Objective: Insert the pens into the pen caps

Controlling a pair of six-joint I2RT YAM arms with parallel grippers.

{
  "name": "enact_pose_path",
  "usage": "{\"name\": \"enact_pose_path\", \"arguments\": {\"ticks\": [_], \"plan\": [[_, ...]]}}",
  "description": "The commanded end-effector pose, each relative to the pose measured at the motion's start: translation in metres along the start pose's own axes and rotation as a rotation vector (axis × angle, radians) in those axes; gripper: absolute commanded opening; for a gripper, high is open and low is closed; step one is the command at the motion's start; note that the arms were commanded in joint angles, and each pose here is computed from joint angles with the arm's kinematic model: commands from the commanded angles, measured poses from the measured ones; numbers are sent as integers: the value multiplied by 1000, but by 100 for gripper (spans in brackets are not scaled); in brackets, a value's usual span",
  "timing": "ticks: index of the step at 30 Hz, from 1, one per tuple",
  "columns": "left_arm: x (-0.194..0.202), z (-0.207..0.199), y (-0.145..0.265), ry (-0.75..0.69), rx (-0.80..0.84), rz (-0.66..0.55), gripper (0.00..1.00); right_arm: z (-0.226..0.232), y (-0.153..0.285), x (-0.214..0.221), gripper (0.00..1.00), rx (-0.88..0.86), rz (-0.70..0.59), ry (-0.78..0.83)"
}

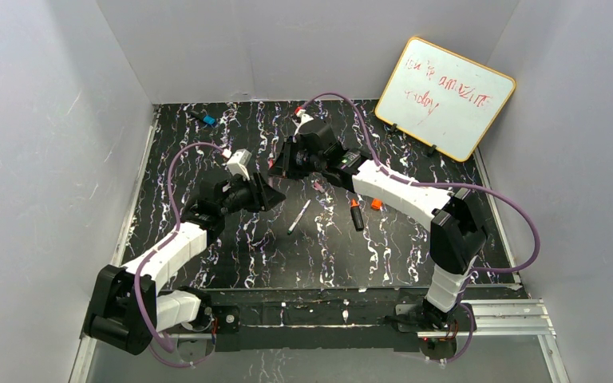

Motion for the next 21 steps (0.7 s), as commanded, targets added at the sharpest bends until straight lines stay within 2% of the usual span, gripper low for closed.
{"name": "enact_pose_path", "arguments": {"ticks": [1, 3, 7, 14, 17, 19, 21], "plan": [[-15, -11, 1, -35, 44, -49, 42, 12, 0, -5, 1, -59, -18, 16], [-15, -11, 1, -34, 46, -50, 37, 12, -1, -4, 1, -58, -11, 15], [-16, -11, -2, -28, 56, -47, 23, 11, -4, 0, 1, -60, 4, 12], [-17, -11, -1, -33, 37, -49, 30, 12, -6, 6, 1, -67, 23, 12], [-19, -10, -1, -41, 28, -47, 29, 13, -8, 8, 1, -74, 30, 8], [-19, -10, 0, -47, 21, -43, 19, 13, -7, 9, 1, -77, 33, 7], [-20, -10, 0, -50, 11, -44, 3, 13, -7, 9, 1, -76, 30, 7]]}}
Point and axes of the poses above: each gripper's point midway between its finger pads, its own y axis back along the fingers, its own z axis along the line the jaws close on, x = y × z, the point moved 9 cm from there along y, back along the fingers, and after that the axes turned 1 degree about -y, right-handed, at the moved point
